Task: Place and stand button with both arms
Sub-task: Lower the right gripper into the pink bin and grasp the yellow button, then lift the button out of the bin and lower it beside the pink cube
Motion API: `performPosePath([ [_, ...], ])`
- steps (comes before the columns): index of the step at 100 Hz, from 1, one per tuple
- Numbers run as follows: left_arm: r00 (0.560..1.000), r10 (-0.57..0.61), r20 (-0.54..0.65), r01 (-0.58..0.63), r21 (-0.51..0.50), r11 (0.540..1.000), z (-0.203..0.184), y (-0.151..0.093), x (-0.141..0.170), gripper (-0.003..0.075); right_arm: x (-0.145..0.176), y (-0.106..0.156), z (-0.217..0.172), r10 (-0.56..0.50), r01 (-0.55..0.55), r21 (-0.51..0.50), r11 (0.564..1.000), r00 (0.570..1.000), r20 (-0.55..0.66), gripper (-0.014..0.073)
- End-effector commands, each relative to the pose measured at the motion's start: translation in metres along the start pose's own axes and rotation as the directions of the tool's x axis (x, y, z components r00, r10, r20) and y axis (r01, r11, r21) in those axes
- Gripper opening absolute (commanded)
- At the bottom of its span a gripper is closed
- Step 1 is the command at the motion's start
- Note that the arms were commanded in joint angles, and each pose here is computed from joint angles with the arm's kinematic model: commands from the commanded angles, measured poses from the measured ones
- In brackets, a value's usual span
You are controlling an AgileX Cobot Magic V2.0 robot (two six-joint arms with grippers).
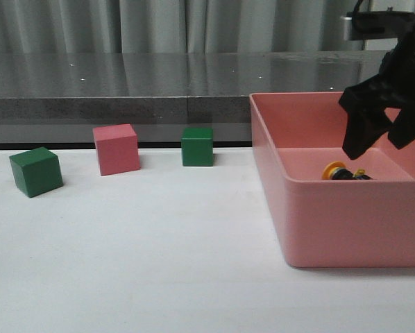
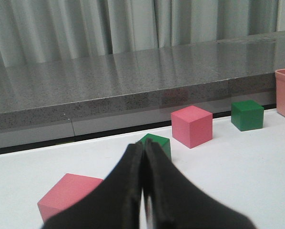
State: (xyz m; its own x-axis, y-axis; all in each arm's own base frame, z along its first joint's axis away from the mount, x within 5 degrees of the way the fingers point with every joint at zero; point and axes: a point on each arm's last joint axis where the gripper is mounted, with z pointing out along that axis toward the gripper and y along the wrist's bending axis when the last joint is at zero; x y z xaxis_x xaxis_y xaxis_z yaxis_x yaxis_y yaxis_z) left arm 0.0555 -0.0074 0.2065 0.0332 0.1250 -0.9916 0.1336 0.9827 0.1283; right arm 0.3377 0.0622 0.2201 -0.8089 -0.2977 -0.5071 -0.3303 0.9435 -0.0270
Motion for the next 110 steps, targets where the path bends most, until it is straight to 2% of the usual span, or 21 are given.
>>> performPosePath([
  [1,0.997,-0.009,0.072,0.010,-0.005,1.000,-0.001,-0.001,0.005,-0.0020,-0.015,-0.001,-0.007,-0.019,0.018,0.019,1.000,0.995,0.093,0.0547],
  [36,0.997,-0.009,0.072,0.010,-0.005,1.000,-0.001,-0.001,0.005,-0.0020,-0.004,-0.003,0.035,-0.012,0.012,0.004,1.000,1.000,-0.002,0.0530],
  [43,0.997,-0.009,0.072,0.010,-0.005,1.000,-0.001,-0.001,0.005,-0.0020,-0.003,-0.003,0.036,-0.012,0.012,0.003,1.000,1.000,-0.007,0.0437],
  [52,0.997,-0.009,0.072,0.010,-0.005,1.000,-0.001,-0.001,0.005,-0.0020,-0.005,-0.003,0.033,-0.013,0.013,0.002,1.000,1.000,-0.006,0.0215],
  [62,0.997,-0.009,0.072,0.010,-0.005,1.000,-0.001,-0.001,0.005,-0.0020,-0.013,-0.003,0.023,-0.015,0.015,-0.005,1.000,1.000,-0.010,0.0074],
  [80,0.997,-0.009,0.072,0.010,-0.005,1.000,-0.001,-0.001,0.005,-0.0020,-0.043,-0.001,-0.024,-0.016,0.016,-0.035,0.999,1.000,0.015,0.0056],
  [95,0.997,-0.009,0.072,0.010,-0.005,1.000,-0.001,-0.001,0.005,-0.0020,-0.077,0.019,-0.073,-0.012,0.026,-0.134,0.991,0.994,0.110,0.0056],
  [102,0.997,-0.009,0.072,0.010,-0.005,1.000,-0.001,-0.001,0.005,-0.0020,-0.091,0.036,-0.090,-0.071,0.103,-0.203,0.974,0.985,0.158,0.0056],
  [110,0.997,-0.009,0.072,0.010,-0.005,1.000,-0.001,-0.001,0.005,-0.0020,-0.099,0.062,-0.101,-0.218,0.276,-0.261,0.925,0.948,0.230,0.0056],
])
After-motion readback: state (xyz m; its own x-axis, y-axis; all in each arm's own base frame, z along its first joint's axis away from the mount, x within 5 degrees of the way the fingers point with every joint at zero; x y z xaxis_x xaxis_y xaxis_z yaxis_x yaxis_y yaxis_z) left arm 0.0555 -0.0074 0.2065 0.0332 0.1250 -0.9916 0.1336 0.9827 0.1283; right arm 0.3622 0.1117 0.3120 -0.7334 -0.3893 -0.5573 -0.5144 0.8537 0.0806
